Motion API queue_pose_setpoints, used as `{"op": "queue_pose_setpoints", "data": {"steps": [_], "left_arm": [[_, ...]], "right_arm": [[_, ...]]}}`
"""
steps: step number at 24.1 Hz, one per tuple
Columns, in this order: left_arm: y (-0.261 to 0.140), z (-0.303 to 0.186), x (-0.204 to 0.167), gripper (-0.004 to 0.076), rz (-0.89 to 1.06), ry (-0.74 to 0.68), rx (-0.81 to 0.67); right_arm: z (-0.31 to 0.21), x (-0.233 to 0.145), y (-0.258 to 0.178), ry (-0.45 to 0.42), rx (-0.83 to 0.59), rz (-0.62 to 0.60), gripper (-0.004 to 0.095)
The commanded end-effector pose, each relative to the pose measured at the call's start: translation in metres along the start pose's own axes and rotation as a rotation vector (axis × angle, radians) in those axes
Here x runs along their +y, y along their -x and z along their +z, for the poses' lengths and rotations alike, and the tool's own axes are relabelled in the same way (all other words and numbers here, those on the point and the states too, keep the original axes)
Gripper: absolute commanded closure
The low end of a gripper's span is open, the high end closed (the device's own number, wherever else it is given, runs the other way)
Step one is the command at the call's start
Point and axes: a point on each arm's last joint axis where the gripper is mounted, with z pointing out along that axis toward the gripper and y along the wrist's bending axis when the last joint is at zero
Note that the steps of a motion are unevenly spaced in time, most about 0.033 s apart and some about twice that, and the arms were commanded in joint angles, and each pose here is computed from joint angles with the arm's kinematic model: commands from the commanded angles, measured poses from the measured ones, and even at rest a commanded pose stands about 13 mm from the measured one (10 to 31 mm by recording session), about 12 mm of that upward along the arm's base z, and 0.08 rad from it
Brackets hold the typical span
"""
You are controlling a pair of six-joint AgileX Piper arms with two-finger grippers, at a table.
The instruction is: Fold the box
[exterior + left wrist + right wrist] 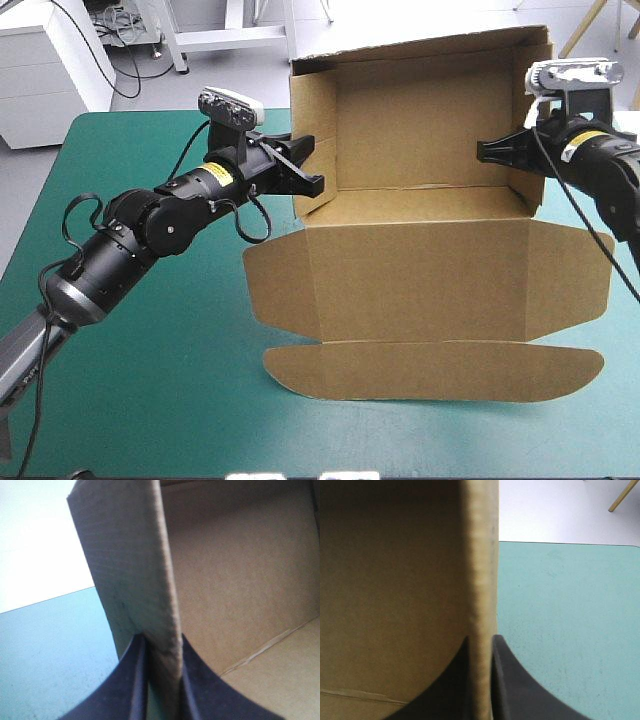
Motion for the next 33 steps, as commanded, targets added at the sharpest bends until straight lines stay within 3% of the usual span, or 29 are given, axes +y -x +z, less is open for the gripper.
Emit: {"op": "queue_pose_setpoints", "data": {"steps": [1,6,13,19,22,30,33], "left_arm": [[0.017,-0.009,-0.011,0.0734,-0.033,-0.038,-0.056],[0.01,0.003,-0.003,0.0734,-0.008,0.046,0.068],[-0.017,0.022,0.019,0.0734,0.03,0.259,0.38],[-0.051,0.044,0.029,0.0734,0.038,0.312,0.603],[-0.061,0.051,0.031,0.072,0.05,0.312,0.654],[-0.088,0.064,0.047,0.0462,0.08,0.338,0.836],[-0.091,0.065,0.06,0.0275,0.02,0.354,0.853]], "right_arm": [[-0.005,0.026,0.015,0.109,-0.119,0.055,0.0903],[0.02,0.058,0.006,0.141,-0.053,0.024,0.0904],[0.064,0.091,-0.017,0.213,0.121,0.055,0.0905],[0.102,0.096,-0.053,0.15,0.411,-0.052,0.0927],[0.114,0.098,-0.064,0.133,0.482,-0.071,0.0927],[0.144,0.107,-0.085,0.149,0.581,-0.095,0.092],[0.151,0.109,-0.089,0.163,0.593,-0.133,0.0807]]}}
